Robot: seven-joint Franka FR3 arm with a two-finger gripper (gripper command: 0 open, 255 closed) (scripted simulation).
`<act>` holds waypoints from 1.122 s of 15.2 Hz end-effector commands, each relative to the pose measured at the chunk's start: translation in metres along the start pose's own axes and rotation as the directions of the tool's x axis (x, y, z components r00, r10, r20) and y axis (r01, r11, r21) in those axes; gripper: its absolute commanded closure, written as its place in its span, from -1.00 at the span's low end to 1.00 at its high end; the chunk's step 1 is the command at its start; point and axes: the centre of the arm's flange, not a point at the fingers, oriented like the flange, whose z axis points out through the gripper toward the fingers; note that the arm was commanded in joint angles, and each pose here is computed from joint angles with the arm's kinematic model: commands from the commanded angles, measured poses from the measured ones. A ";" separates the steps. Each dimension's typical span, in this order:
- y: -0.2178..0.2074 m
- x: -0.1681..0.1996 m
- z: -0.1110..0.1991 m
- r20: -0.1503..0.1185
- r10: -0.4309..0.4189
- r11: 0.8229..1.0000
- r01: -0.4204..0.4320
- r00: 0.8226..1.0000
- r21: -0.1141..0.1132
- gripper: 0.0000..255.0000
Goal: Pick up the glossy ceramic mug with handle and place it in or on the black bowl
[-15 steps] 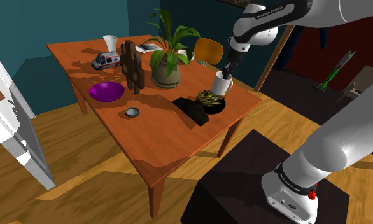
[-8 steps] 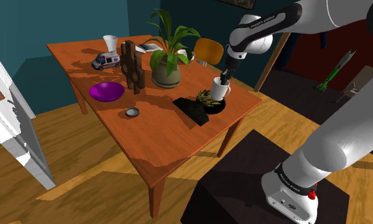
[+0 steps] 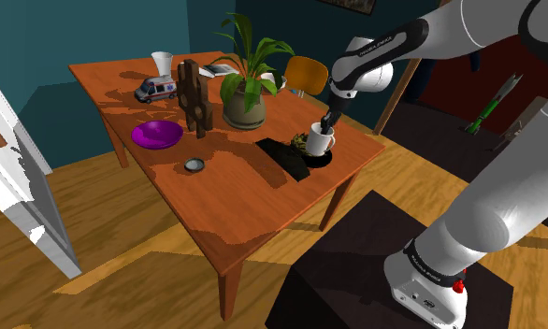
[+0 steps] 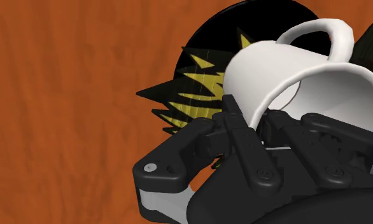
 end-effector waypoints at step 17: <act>0.000 0.000 -0.030 -0.001 0.000 1.000 0.000 1.000 0.000 -1.00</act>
